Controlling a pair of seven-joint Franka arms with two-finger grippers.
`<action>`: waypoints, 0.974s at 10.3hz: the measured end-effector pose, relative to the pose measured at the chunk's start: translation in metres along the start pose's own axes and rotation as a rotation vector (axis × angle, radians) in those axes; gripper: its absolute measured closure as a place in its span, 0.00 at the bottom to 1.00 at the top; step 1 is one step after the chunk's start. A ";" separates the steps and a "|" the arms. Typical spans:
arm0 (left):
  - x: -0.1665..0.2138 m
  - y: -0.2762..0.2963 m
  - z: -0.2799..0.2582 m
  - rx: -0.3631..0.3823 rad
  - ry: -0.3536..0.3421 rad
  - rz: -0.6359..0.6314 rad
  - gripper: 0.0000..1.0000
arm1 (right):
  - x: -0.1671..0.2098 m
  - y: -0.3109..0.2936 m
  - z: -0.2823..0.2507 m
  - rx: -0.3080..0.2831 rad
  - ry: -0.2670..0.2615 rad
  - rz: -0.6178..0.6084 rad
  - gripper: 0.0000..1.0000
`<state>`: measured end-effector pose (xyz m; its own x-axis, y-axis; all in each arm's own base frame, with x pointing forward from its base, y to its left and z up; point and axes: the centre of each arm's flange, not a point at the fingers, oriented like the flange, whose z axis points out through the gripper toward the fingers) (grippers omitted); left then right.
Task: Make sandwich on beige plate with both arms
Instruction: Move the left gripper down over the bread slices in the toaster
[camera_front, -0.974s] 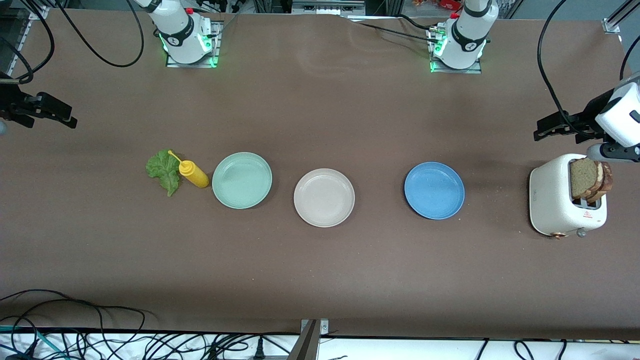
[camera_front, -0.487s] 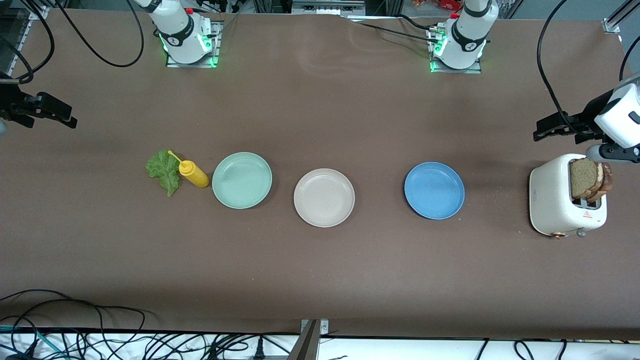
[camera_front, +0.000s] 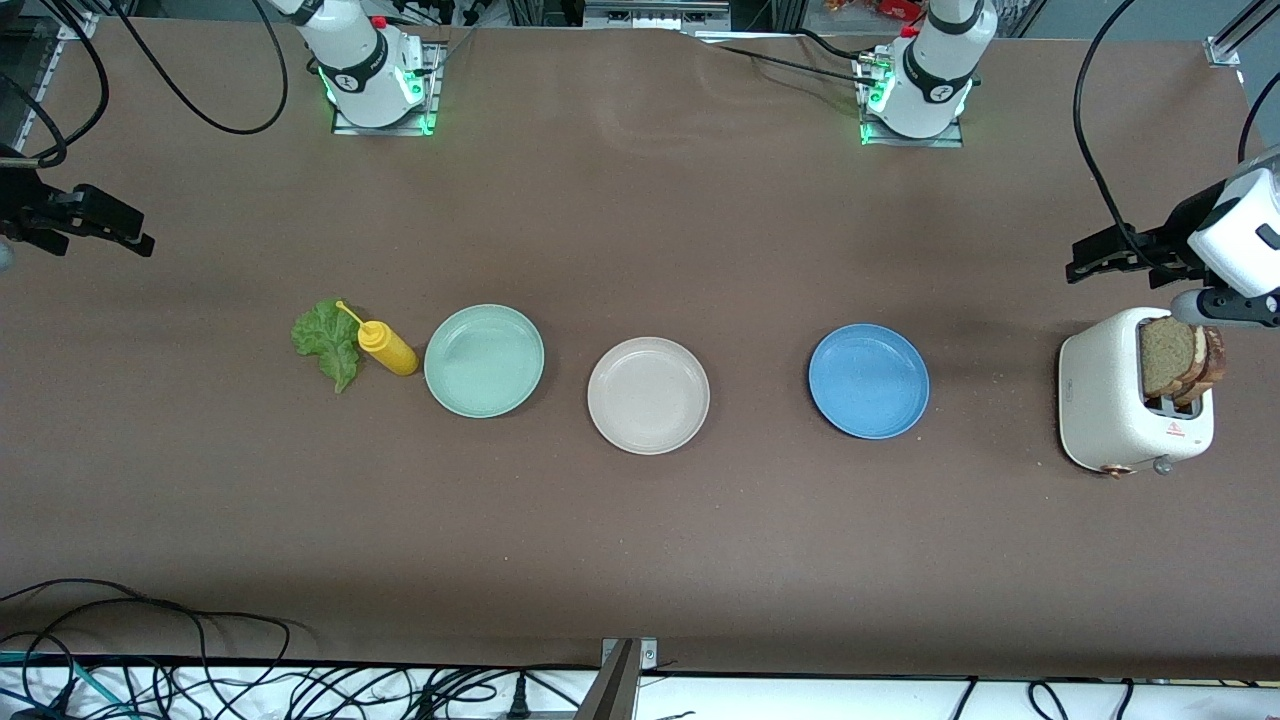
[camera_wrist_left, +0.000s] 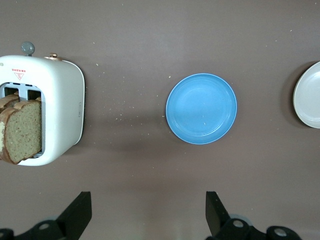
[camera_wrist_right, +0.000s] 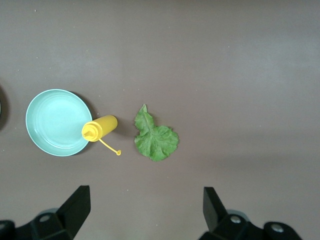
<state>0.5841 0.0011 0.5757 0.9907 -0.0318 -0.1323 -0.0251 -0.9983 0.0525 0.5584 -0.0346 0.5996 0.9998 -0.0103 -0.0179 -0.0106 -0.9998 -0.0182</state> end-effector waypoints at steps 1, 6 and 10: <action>0.001 0.000 0.002 0.000 -0.003 0.000 0.00 | 0.000 0.000 0.000 0.000 -0.003 0.000 0.00; 0.016 -0.009 0.025 0.010 -0.036 -0.015 0.00 | -0.001 0.000 0.001 0.000 -0.007 0.000 0.00; 0.035 -0.036 0.059 0.060 -0.094 -0.054 0.00 | -0.001 0.001 0.001 0.000 -0.007 0.001 0.00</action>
<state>0.6114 0.0332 0.5106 0.9740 0.0202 -0.2256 0.0169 -0.9997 -0.0165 0.5576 -0.0352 0.5990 0.9996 -0.0114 -0.0249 -0.0118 -0.9998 -0.0186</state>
